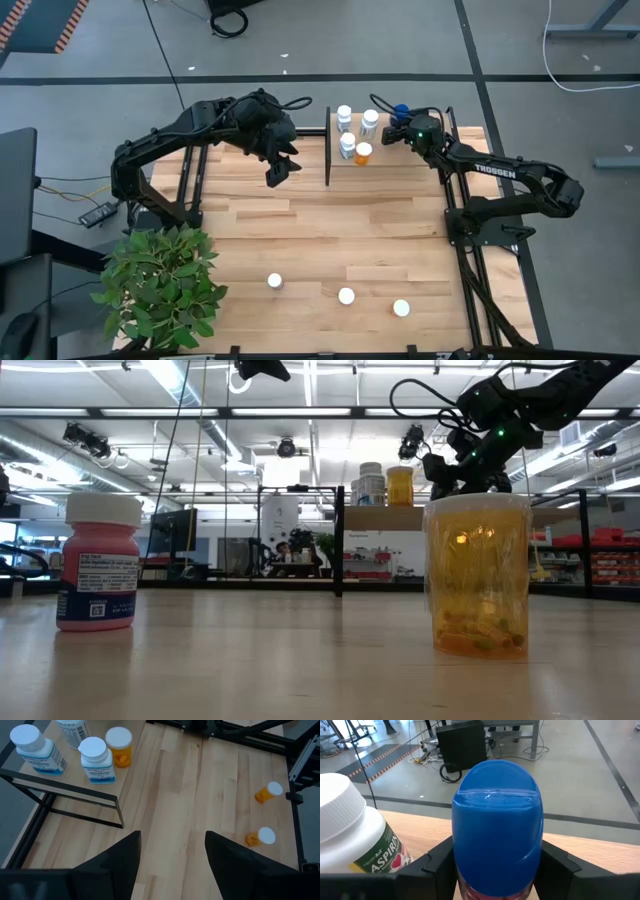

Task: Pick and place medicine bottles onto shelf by color
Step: Put the blue gummy medicine bottle on the shelf

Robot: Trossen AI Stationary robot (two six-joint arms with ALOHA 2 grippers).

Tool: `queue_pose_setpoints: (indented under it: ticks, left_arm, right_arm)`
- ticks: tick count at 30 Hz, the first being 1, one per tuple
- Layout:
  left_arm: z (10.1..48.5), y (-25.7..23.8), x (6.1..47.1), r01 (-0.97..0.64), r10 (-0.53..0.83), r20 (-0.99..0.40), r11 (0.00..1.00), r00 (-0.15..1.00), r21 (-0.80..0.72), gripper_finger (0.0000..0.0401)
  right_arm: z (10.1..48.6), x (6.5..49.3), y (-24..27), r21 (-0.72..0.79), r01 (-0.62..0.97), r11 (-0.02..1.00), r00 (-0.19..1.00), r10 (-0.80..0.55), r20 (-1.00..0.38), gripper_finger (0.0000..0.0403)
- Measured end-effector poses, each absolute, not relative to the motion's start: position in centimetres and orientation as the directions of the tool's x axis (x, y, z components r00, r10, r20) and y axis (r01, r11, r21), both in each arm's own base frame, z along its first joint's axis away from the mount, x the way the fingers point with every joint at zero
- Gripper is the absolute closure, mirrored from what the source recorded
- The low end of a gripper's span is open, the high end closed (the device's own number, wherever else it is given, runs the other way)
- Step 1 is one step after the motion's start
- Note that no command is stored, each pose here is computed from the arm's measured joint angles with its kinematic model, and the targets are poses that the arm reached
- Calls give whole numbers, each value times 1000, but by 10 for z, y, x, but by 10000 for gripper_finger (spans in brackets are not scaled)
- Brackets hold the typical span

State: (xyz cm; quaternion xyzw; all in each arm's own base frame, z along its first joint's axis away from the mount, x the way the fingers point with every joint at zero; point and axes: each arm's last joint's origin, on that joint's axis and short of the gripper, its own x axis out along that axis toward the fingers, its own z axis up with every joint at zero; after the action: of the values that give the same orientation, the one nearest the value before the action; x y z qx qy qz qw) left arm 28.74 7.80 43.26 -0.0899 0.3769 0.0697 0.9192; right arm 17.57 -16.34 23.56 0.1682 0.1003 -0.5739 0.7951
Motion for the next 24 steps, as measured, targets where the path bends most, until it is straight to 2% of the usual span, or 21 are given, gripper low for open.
queue_pose_setpoints:
  ticks: [24]
  left_arm:
    - [433, 78, 287, -208, 60, -706, 970, 706, -126, 182]
  right_arm:
    - [234, 174, -163, 118, 955, 273, 298, -878, -374, 189]
